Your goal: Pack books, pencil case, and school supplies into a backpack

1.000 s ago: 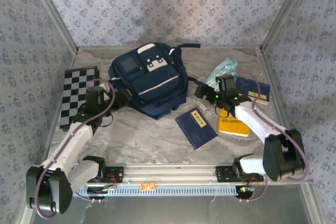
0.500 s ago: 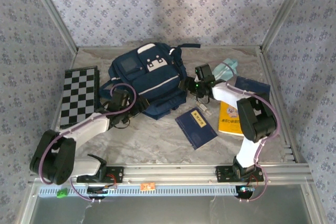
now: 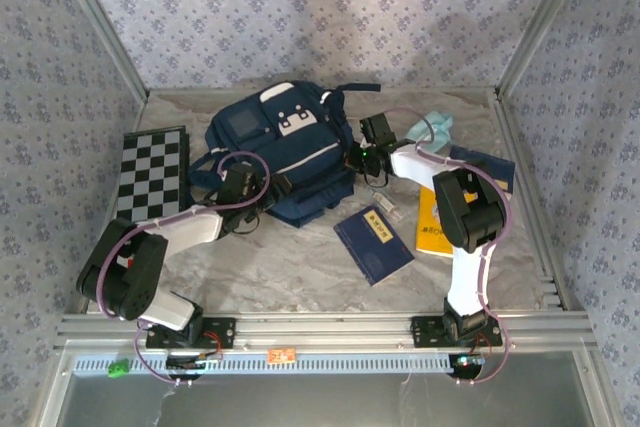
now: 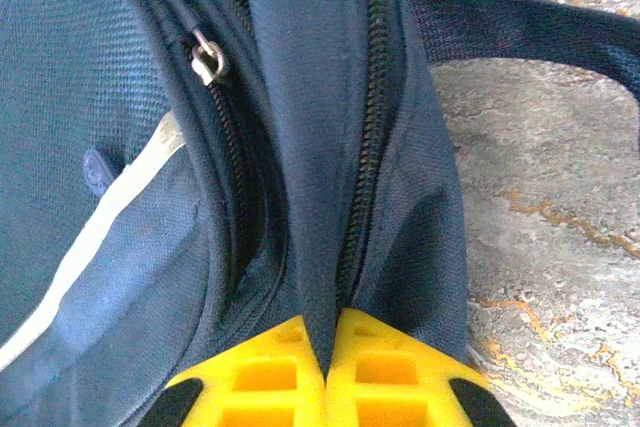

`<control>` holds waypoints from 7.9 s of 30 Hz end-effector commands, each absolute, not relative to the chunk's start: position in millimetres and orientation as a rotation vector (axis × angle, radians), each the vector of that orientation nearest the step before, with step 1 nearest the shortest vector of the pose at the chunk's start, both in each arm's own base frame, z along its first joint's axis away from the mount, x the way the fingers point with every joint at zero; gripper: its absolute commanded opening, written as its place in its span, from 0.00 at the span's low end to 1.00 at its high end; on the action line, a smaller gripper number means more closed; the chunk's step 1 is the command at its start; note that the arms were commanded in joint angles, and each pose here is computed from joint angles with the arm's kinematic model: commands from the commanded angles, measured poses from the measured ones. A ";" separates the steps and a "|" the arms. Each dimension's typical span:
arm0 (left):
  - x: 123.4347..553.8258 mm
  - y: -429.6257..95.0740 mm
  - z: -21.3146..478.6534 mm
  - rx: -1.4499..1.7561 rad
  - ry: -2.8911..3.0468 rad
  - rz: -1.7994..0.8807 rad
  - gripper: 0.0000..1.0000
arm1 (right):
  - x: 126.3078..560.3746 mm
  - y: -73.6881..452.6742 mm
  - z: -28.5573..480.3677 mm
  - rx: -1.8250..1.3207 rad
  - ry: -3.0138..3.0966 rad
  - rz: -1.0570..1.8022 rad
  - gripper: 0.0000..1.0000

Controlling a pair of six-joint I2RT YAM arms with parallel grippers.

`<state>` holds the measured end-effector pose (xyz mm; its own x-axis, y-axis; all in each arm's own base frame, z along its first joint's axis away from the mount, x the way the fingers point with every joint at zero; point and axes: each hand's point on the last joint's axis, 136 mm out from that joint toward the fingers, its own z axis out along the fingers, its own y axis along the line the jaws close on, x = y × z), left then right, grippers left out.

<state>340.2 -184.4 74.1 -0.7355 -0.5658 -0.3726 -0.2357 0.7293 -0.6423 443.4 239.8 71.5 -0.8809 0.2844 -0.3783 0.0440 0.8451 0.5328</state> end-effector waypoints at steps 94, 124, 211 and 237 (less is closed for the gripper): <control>421.2 -54.1 155.5 -0.461 2.226 -0.601 0.96 | 416.2 312.5 149.7 0.580 2.276 1.113 0.00; 286.2 -250.1 127.9 0.381 2.062 -0.523 0.64 | 399.1 323.3 174.8 0.623 2.206 1.138 0.00; 281.0 -262.8 100.9 0.296 2.381 -0.609 0.00 | 456.6 272.0 155.7 0.550 2.336 1.009 0.01; 314.9 -252.8 107.8 0.212 2.444 -0.505 0.00 | 400.4 261.4 142.0 0.488 2.491 1.078 0.60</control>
